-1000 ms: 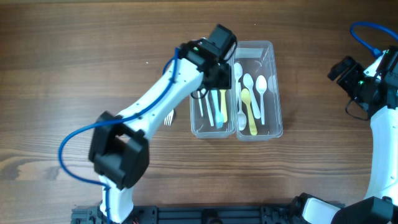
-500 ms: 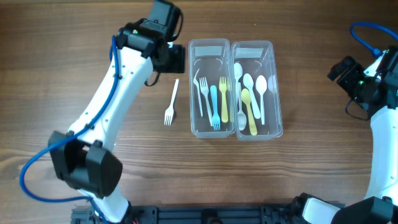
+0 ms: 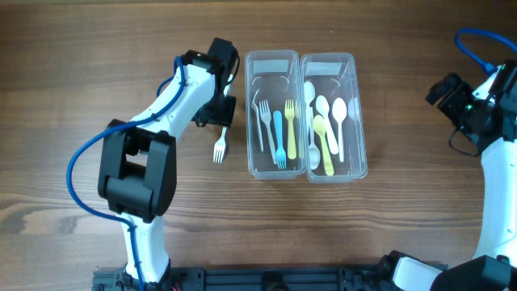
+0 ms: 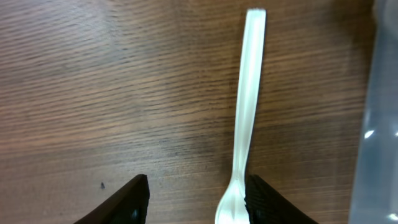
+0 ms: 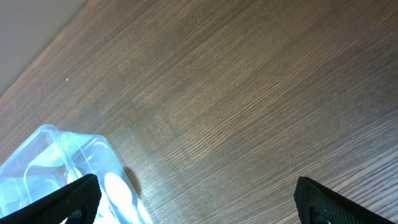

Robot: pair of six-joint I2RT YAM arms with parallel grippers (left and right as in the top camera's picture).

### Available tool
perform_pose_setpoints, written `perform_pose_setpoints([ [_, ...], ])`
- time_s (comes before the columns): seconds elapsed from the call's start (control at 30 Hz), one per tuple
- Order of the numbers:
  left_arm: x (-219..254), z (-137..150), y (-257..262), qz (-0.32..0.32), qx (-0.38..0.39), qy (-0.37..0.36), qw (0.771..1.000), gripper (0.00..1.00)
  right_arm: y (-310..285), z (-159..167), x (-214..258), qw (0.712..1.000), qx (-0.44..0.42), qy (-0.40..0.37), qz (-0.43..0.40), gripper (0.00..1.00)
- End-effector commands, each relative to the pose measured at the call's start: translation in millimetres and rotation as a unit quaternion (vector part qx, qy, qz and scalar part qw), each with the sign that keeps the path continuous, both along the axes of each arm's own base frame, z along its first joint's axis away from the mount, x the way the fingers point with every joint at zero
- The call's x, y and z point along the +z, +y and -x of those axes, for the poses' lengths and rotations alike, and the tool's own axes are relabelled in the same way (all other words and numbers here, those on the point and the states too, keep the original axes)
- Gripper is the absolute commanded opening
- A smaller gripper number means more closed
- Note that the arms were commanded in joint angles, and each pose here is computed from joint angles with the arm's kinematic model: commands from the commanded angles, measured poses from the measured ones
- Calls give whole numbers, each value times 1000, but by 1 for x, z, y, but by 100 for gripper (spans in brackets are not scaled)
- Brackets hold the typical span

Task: Pack container
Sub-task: 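Return the left gripper to the last white fork and grasp it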

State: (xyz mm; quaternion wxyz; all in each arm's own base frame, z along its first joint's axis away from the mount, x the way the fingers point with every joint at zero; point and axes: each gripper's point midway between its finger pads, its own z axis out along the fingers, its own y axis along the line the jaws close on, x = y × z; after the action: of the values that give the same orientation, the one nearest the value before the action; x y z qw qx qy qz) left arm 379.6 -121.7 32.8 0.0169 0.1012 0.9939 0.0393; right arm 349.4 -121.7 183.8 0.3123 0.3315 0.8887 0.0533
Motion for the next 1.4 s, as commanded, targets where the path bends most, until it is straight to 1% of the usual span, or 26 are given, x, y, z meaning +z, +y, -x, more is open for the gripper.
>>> perform_pose_setpoints([
  [0.0,-18,11,-7,9,-56,32,998,56,-3,-1,-1,1000,-8,4,4,100],
  [0.1,-21,10,-8,10,-50,31,998,57,-3,-1,-1,1000,-8,4,4,100],
  [0.2,-21,7,-14,25,-48,26,998,57,-3,-1,-1,1000,-7,4,4,100],
  [0.4,-26,5,-20,40,-36,25,998,55,-3,-1,-1,1000,-7,4,4,100],
  [0.47,-31,6,-20,39,-30,31,998,51,-3,-1,-1,1000,-7,4,4,100],
  [0.6,-39,11,-20,40,-23,40,998,52,-3,-1,-1,1000,-7,4,4,100],
  [0.7,-48,20,-23,36,-30,49,998,51,-3,-1,-1,1000,-8,4,4,100],
  [0.77,-51,22,-25,36,-33,50,998,45,-3,-1,-1,1000,-7,4,4,100],
  [0.87,-56,26,-27,34,-29,54,998,29,-3,-1,-1,1000,-7,4,4,100],
  [0.9,-57,26,-26,33,-27,55,998,22,-3,-1,-1,1000,-7,4,4,100],
  [1.0,-60,29,-24,28,-13,60,998,11,-3,-1,-1,1000,-8,4,4,100],
  [1.07,-60,27,-20,16,5,54,998,8,-3,-1,-1,1000,-7,4,4,100],
  [1.13,-60,25,-16,6,13,49,999,7,-3,-1,-1,1000,-8,4,4,100],
  [1.17,-60,25,-15,4,14,49,999,5,-3,-1,-1,1000,-8,4,4,100],
  [1.23,-56,24,-10,5,20,48,999,4,-3,-1,-1,1000,-7,4,4,100],
  [1.37,-27,13,-2,13,42,32,999,4,-3,-1,-1,1000,-7,4,4,100],
])
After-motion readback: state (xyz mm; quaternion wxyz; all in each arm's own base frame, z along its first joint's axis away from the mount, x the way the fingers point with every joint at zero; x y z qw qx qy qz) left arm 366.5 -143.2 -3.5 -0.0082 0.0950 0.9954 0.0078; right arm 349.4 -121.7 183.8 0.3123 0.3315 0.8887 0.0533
